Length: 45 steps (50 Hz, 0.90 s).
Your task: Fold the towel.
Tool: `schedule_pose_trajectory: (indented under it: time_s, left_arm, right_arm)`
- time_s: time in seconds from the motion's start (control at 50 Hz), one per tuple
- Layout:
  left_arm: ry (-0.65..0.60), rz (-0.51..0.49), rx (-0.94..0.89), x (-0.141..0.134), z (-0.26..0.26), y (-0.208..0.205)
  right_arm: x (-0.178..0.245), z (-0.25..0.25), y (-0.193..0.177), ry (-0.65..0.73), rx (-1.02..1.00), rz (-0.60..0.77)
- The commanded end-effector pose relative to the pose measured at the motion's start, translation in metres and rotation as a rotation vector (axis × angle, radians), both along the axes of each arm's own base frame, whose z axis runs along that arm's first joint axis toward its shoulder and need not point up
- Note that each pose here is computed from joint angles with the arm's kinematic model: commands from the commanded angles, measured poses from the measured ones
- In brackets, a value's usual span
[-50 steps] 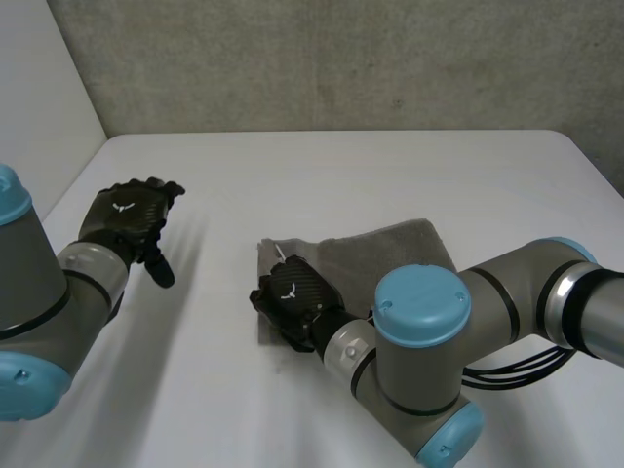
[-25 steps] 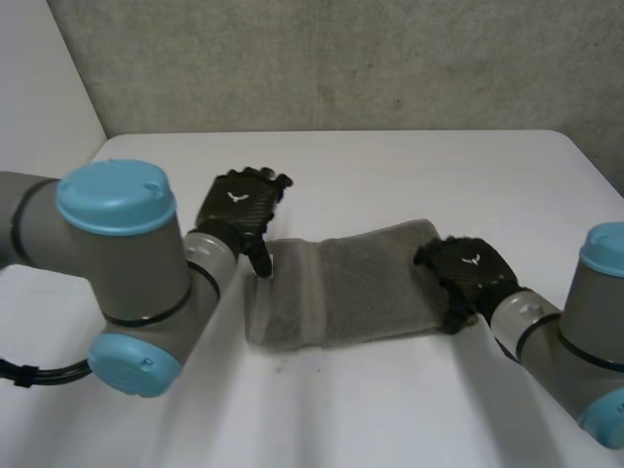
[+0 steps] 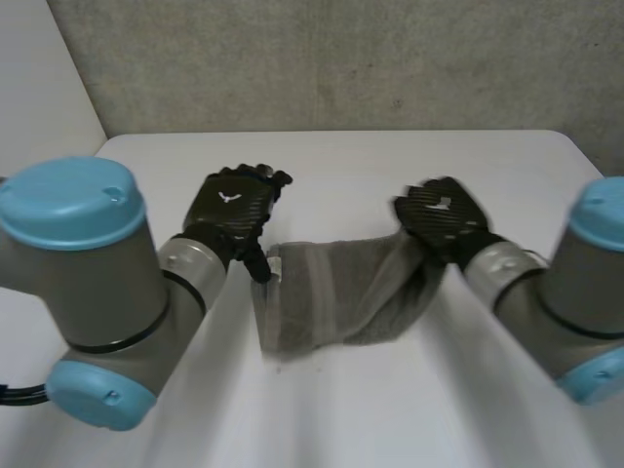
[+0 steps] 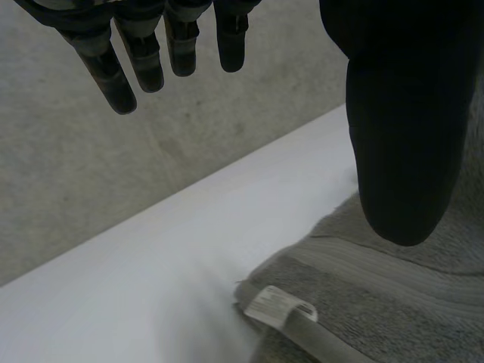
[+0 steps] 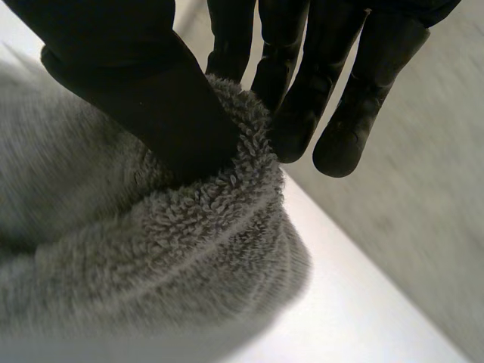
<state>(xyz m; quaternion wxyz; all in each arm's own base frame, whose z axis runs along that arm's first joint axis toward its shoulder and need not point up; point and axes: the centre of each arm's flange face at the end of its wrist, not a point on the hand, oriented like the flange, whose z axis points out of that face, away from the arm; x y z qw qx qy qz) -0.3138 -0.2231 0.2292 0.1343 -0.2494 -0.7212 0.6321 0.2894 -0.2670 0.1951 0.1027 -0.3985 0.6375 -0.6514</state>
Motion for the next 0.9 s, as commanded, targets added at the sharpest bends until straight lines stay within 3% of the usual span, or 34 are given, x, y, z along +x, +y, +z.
schedule_pose_trajectory:
  time_s: [0.02,0.14,0.26,0.32,0.38,0.4,0.44,0.46,0.5,0.54,0.68,0.78,0.9]
  left_arm:
    - [0.015,0.072,-0.029,0.029,0.017,-0.003]
    - [0.019,0.120,-0.029,0.047,0.019,-0.007]
    - [0.022,0.128,-0.032,0.049,0.019,-0.010]
    - [0.028,0.137,-0.039,0.049,0.020,-0.016]
    - [0.045,0.130,-0.063,0.041,0.025,-0.025]
    - [0.045,0.130,-0.063,0.041,0.025,-0.025]
    - [0.057,0.120,-0.062,0.031,0.024,-0.034]
    - [0.057,0.120,-0.062,0.031,0.024,-0.034]
    - [0.097,0.071,-0.032,0.010,0.018,-0.032]
    - [0.129,0.017,0.018,-0.014,0.009,-0.026]
    - [0.057,-0.029,0.176,-0.046,-0.046,-0.023]
    - [-0.014,-0.013,0.265,-0.045,-0.078,-0.025]
    - [-0.079,0.063,0.332,-0.026,-0.096,-0.024]
  right_arm:
    - [0.079,-0.012,0.075,0.124,-0.071,0.319]
    - [0.103,-0.064,0.123,0.288,-0.098,0.536]
    - [0.103,-0.056,0.116,0.273,-0.108,0.480]
    - [0.098,-0.035,0.110,0.189,-0.066,0.410]
    - [0.064,-0.008,0.069,-0.034,0.115,0.210]
    - [0.064,-0.007,0.069,-0.035,0.116,0.209]
    - [0.038,0.020,0.049,-0.218,0.205,0.092]
    - [0.038,0.021,0.048,-0.219,0.206,0.091]
    - [0.012,0.036,0.029,-0.358,0.282,-0.013]
    - [-0.011,0.033,0.014,-0.403,0.366,-0.107]
    - [-0.024,0.022,0.008,-0.356,0.458,-0.170]
    - [-0.019,0.007,0.002,-0.293,0.470,-0.165]
    - [-0.005,-0.014,-0.002,-0.207,0.486,-0.134]
